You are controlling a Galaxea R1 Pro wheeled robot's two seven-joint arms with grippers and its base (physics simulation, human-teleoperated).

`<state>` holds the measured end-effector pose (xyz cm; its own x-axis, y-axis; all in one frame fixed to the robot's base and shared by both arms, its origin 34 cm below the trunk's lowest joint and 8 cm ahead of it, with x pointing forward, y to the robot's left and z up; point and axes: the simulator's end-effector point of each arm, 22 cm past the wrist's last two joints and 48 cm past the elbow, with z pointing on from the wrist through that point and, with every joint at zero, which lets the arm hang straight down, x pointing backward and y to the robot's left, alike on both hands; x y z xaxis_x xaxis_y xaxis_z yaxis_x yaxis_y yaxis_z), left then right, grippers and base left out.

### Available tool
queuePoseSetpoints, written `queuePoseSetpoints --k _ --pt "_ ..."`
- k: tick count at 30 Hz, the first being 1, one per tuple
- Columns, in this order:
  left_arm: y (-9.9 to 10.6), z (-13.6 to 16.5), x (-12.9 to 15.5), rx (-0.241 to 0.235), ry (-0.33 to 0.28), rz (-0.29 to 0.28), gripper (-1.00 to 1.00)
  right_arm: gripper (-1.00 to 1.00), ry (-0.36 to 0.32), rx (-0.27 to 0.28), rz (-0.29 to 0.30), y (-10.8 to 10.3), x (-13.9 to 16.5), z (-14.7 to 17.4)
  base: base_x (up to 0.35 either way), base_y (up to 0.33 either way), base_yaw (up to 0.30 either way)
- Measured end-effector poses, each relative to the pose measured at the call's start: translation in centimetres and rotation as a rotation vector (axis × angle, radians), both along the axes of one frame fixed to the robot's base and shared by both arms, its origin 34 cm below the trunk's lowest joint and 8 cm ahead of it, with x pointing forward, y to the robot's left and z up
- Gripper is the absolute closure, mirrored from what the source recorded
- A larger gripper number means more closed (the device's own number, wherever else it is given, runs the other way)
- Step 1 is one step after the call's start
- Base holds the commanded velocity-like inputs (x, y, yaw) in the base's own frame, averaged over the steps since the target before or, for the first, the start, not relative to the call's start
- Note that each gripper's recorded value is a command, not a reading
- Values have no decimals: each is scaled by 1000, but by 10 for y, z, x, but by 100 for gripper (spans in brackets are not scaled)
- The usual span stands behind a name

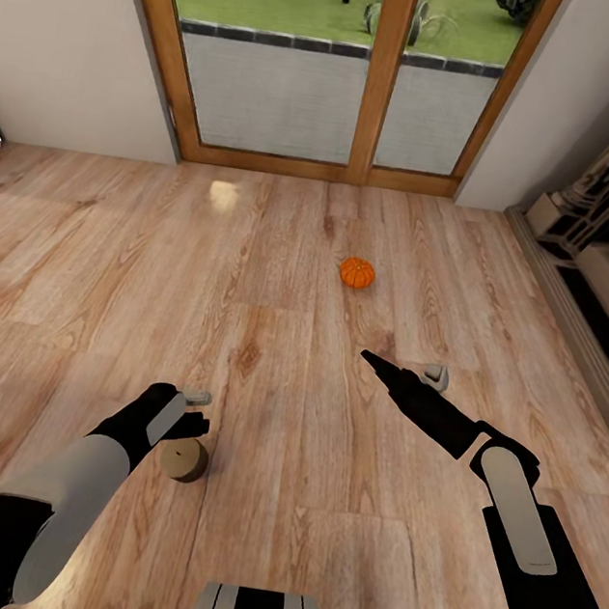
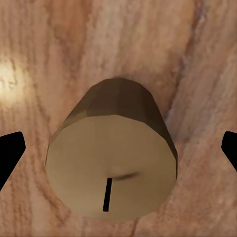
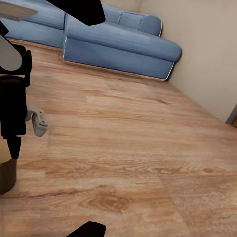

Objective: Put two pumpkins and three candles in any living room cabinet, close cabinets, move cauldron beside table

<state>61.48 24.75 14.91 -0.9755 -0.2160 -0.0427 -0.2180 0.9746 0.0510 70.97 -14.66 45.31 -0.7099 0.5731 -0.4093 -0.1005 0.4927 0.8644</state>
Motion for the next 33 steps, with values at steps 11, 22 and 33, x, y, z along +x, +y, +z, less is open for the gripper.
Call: queuePoseSetpoints --k 11,22,33 --pt "1 -7 -4 3 12 -1 -100 -100 12 0 0 0 -1 -8 0 0 0" --pt "0 -9 -6 3 16 -3 -100 -100 18 0 2 0 -1 -11 0 0 0" --pt "-1 -20 -13 2 38 -2 -100 -100 40 0 4 1 -3 -25 0 0 0"
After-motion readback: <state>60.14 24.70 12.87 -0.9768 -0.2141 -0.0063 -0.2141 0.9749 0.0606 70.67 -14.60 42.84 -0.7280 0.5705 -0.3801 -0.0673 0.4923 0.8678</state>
